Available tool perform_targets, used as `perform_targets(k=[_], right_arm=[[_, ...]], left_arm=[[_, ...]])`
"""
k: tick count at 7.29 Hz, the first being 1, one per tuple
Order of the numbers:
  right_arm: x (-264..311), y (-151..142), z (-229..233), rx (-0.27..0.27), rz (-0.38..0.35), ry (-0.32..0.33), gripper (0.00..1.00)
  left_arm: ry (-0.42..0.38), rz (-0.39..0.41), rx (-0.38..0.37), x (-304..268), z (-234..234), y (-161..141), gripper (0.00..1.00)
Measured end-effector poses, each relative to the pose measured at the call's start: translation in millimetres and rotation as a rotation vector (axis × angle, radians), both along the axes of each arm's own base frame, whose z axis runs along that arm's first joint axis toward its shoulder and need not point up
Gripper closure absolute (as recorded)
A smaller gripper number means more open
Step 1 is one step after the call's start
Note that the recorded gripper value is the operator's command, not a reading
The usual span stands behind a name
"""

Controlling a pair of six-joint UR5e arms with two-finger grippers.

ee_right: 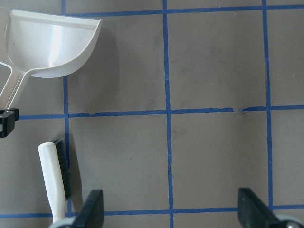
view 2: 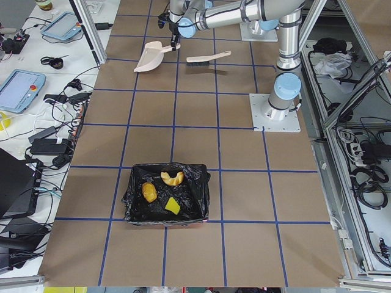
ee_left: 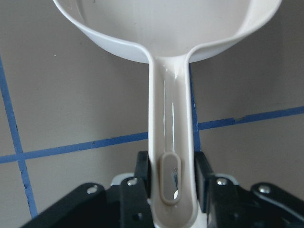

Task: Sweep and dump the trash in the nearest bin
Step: 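Carry the empty dustpan back and lower it onto the table with the left gripper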

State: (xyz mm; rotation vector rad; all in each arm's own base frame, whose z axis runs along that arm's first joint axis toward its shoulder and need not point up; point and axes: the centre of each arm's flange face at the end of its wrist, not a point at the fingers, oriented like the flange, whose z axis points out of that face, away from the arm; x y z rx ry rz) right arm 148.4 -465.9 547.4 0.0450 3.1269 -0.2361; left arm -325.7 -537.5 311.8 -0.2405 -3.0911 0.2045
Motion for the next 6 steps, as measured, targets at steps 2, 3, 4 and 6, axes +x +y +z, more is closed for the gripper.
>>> perform_targets(k=[2, 3, 4, 6], right_arm=[[0.0, 2.0, -2.4, 0.005, 0.000, 0.000, 0.00], [0.0, 2.3, -3.6, 0.007, 0.000, 0.000, 0.00], [0.0, 2.5, -3.9, 0.008, 0.001, 0.000, 0.00], [0.0, 2.6, -4.4, 0.009, 0.003, 0.001, 0.00]], left_arm=[[-0.005, -0.005, 0.007, -12.4, -6.6, 5.6, 1.00], [-0.004, -0.003, 0.011, -20.7, -9.5, 10.0, 1.00], [-0.004, -0.002, 0.013, -26.4, -11.3, 12.9, 1.00], [-0.004, 0.001, 0.018, -31.0, -15.4, 15.2, 1.00]])
